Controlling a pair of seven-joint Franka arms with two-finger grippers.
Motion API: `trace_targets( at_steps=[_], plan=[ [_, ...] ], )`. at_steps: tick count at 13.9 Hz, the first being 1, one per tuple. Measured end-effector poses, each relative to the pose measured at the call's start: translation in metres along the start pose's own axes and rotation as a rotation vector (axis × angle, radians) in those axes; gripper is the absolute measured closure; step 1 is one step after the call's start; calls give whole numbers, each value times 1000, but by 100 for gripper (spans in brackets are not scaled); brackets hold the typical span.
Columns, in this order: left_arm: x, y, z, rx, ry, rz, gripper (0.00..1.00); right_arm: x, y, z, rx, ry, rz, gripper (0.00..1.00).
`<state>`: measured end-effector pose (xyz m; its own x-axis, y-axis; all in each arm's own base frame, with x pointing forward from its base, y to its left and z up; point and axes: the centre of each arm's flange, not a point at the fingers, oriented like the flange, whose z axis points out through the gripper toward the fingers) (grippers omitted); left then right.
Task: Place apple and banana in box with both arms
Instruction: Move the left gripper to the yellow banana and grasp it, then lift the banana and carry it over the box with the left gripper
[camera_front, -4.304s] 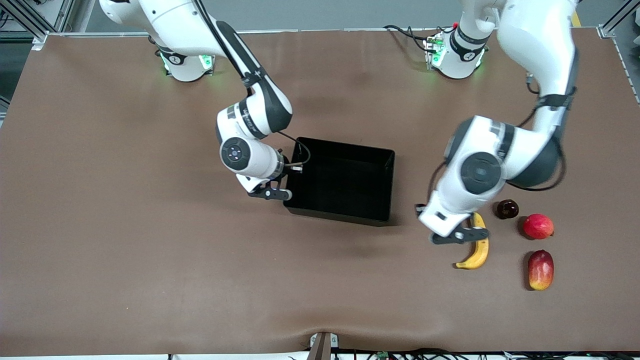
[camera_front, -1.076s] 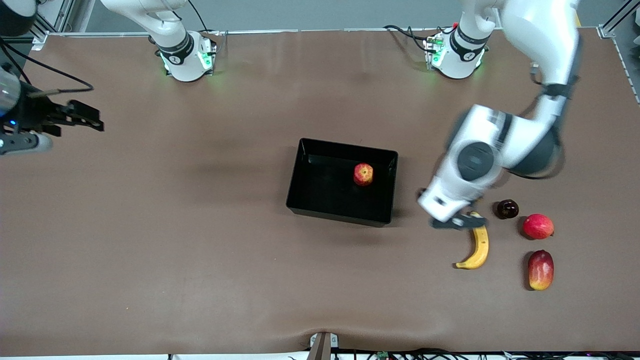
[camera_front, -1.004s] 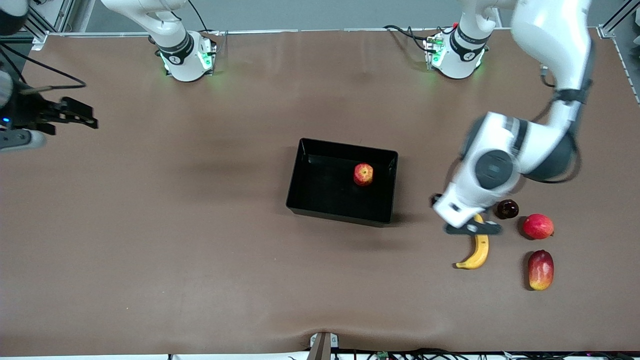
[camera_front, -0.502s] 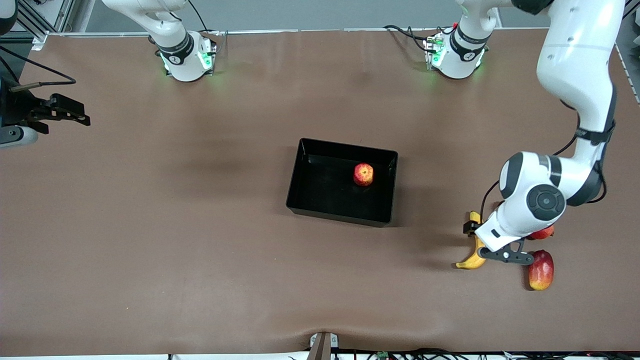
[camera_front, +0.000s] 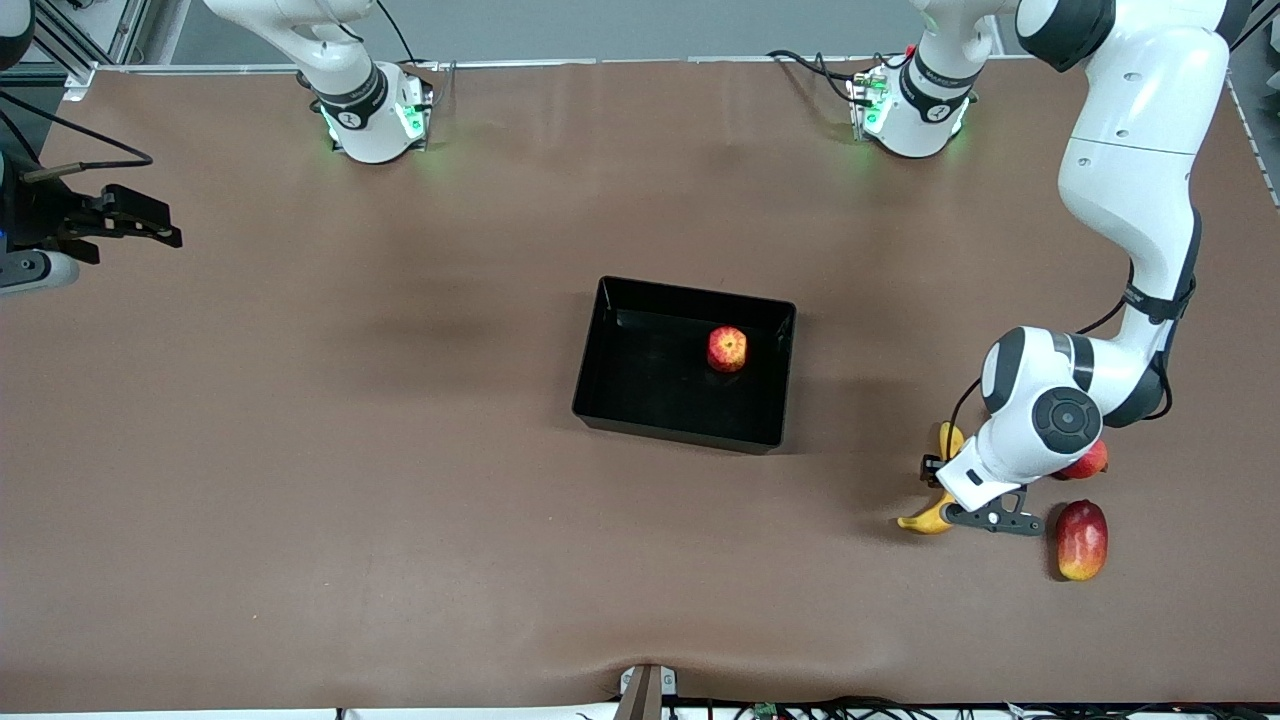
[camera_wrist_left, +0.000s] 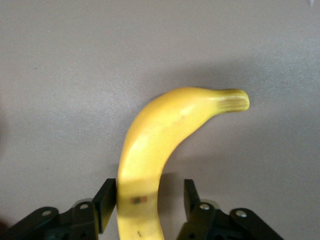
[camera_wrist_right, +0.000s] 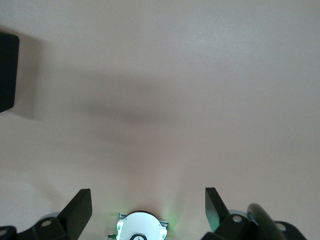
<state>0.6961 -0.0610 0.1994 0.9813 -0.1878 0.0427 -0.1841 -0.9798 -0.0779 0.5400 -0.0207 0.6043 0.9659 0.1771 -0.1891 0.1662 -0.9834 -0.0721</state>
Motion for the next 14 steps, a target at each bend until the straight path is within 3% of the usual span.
trace_targets(
  at_steps=[1, 4, 8, 14],
  plan=[
    [1, -1, -1, 0, 2, -1, 44, 0, 0, 0, 0, 0, 0, 0],
    [1, -3, -2, 1, 5, -3, 67, 0, 0, 1, 1, -2, 0, 0],
    [7, 2, -20, 7, 21, 8, 66, 0, 0, 3, 3, -7, 0, 0],
    [11, 71, -132, 32, 38, 53, 66, -1, 1, 5, 6, -17, 2, 0]
  ],
)
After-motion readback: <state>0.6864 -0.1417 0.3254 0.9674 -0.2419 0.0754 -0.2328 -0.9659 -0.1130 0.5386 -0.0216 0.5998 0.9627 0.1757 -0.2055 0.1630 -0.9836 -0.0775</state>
